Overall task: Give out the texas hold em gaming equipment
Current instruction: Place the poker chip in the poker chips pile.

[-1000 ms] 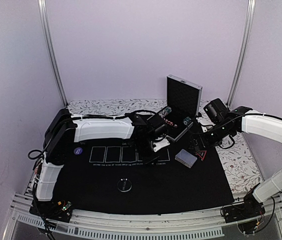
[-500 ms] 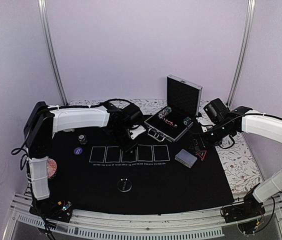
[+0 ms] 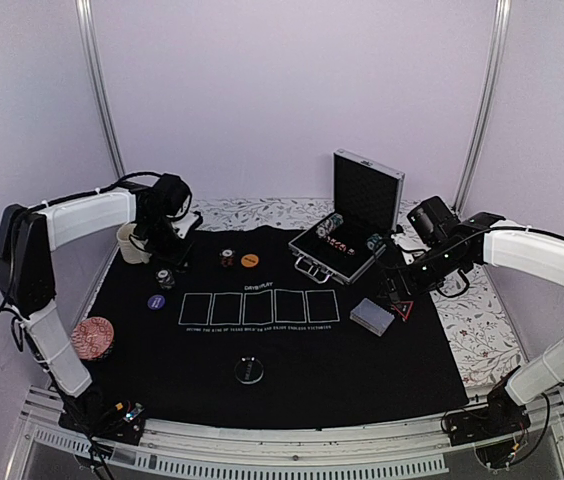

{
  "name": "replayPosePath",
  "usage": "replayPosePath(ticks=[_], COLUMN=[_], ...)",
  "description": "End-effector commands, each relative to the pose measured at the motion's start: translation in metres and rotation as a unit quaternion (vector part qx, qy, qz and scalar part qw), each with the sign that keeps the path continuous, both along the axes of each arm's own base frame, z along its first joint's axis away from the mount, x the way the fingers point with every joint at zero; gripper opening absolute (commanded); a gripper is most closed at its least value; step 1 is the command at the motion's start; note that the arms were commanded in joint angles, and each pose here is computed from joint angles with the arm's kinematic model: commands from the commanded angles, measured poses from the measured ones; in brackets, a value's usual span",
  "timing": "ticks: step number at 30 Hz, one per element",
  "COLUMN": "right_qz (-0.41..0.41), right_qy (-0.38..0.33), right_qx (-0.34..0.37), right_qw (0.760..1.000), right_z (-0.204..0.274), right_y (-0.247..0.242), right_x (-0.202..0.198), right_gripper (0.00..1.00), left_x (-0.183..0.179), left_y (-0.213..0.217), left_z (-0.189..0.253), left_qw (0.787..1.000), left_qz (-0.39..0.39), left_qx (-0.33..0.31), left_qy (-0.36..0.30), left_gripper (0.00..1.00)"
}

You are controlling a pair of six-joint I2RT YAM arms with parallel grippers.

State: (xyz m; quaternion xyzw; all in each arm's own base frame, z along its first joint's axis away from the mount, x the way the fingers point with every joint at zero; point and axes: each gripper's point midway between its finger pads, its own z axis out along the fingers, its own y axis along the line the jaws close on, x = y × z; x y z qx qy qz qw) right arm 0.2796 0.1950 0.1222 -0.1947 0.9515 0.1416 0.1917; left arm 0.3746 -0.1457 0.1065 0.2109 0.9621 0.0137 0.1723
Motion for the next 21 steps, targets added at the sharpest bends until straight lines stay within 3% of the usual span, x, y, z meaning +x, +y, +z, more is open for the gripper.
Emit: replayPosePath(ticks=[1, 8, 21], right_qz=[0.006, 0.005, 0.005], right_qy=[-0.02, -0.022, -0.02], right_qx=[0.001, 0.0, -0.001], right_qw=[1.0, 1.0, 1.0], right_z=[0.008, 0.008, 0.009], right_y=[0.001, 0.0, 0.001], right_x=[0.007, 0.007, 0.008], right_gripper=[0.99, 0.99, 0.99], left_x=[0.01, 0.015, 0.015], left_y=[0.043, 0.083, 0.079], left_z=[0.003, -0.012, -0.038], left_qw=[0.999, 0.996, 0.996], left_qz=[0.053, 0.093, 0.088], left_qx=[0.004, 0.012, 0.003], left_qy=[-0.008, 0.008, 0.031], left_gripper=[0.33, 0.32, 0.32])
